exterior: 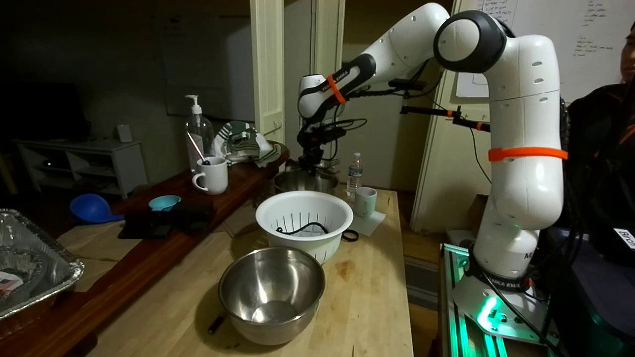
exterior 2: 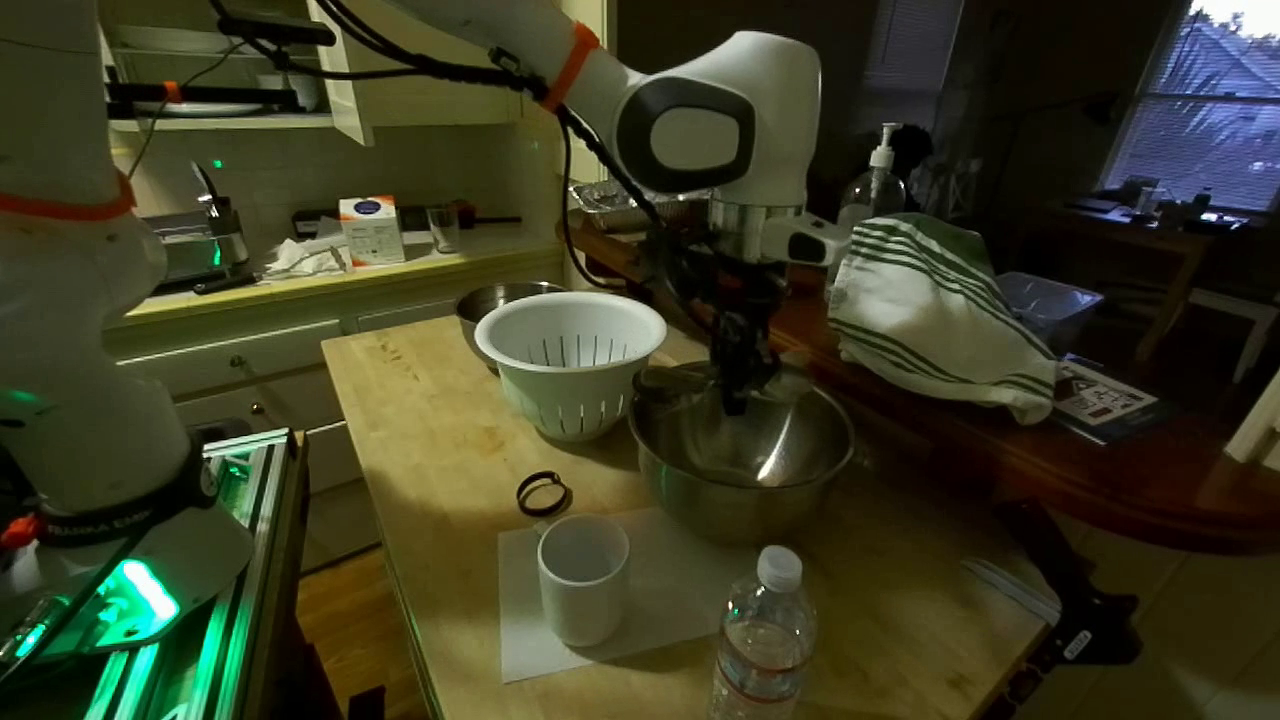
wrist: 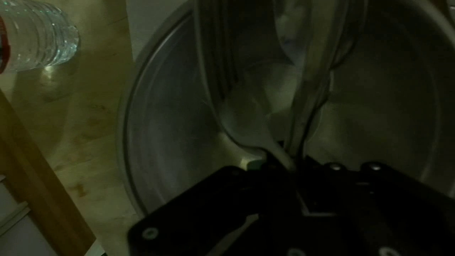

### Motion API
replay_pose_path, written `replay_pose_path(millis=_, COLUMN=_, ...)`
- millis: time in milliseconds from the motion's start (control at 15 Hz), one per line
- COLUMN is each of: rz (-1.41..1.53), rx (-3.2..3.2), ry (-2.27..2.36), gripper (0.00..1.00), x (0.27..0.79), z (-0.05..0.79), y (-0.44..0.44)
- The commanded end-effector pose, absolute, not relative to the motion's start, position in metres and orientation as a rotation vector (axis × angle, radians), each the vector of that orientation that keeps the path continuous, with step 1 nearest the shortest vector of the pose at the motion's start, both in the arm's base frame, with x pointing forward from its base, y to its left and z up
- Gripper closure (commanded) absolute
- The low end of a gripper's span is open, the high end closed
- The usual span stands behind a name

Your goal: Take the white cloth out of the silver bowl on the right and place it in the white colander then take the cutlery out of the bowl on the right and put them in the bowl on the left.

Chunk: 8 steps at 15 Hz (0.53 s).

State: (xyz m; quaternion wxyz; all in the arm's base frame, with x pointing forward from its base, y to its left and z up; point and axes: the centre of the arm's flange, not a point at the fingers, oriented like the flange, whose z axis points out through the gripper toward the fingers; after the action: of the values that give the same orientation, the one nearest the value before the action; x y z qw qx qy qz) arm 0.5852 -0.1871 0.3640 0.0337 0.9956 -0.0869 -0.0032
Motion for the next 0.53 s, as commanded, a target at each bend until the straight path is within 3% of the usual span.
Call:
replay_pose_path(millis=0, rz=-0.020, rx=2.998, ry=-0.181, gripper=0.98, x=0.576, z=0.399, y=-0.156)
replay_pose_path(millis=467, rz=-0.086, rx=2.810, ry=0.220, gripper=0.98, x=0.577, z=0.401, y=-0.040)
